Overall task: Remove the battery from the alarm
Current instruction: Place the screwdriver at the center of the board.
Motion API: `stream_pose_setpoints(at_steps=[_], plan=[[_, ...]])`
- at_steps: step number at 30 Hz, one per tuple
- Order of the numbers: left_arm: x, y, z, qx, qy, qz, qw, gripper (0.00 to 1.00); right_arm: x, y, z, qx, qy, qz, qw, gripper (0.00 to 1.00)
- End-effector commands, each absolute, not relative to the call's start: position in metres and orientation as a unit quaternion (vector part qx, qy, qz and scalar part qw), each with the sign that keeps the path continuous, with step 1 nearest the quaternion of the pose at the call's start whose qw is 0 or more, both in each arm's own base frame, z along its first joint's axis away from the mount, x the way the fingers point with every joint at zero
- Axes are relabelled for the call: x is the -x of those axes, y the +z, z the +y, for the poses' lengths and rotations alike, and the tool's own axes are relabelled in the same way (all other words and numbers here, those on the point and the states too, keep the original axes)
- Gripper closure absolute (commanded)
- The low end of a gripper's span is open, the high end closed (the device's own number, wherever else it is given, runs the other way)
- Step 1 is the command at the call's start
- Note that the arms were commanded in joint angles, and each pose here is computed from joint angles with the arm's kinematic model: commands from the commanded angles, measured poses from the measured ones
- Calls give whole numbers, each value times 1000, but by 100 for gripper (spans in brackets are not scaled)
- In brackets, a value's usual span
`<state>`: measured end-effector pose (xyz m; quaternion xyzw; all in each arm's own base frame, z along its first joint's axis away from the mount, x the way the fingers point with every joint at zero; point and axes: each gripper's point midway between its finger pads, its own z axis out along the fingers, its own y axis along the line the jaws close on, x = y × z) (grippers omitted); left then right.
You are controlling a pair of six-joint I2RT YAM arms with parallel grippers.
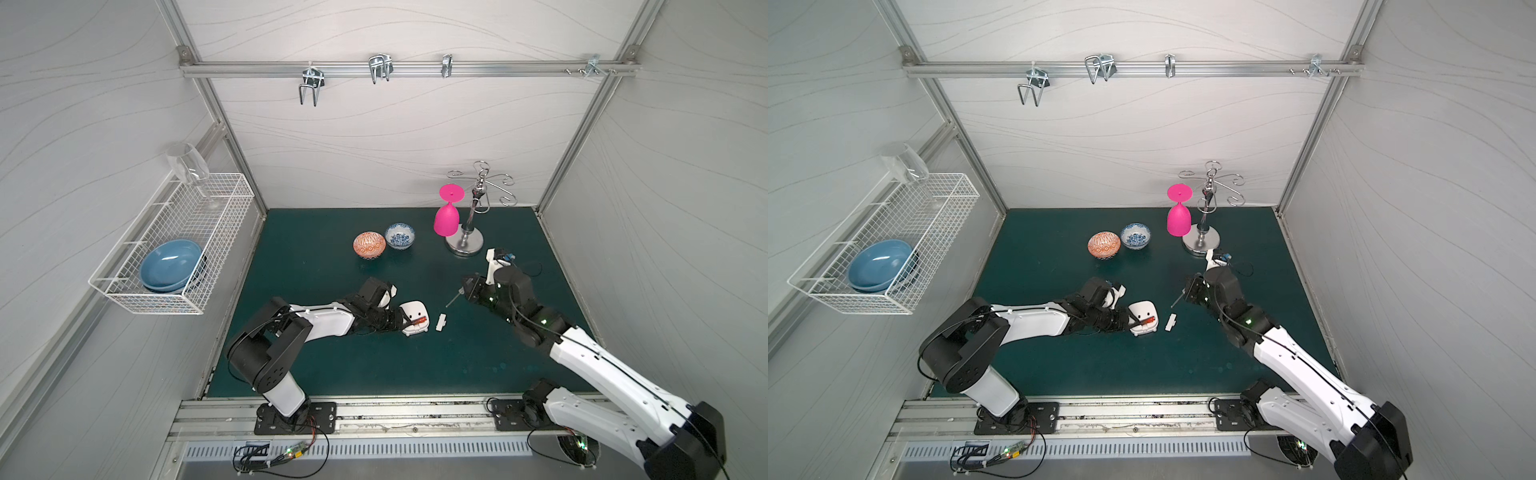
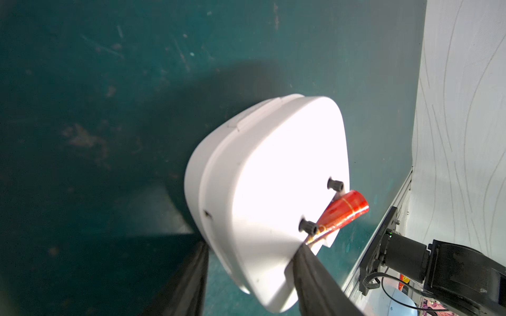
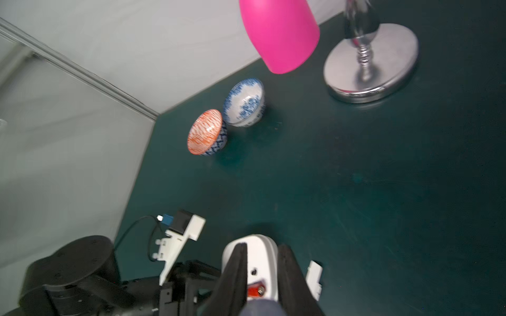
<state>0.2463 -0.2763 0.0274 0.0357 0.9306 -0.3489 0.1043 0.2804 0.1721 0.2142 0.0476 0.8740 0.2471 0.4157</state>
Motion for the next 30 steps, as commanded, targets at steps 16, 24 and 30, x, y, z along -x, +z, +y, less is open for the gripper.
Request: stream_pose_setpoints(at_steps=[16, 24, 30], plan=[[-223, -23, -244, -24, -242, 969, 50, 43, -287, 49, 112, 90, -27, 995, 28, 99], [-223, -25, -243, -20, -239, 970, 48, 43, -307, 11, 123, 93, -27, 995, -8, 81], [-224, -25, -243, -20, -239, 970, 49, 43, -305, 6, 128, 102, -12, 995, -18, 62]])
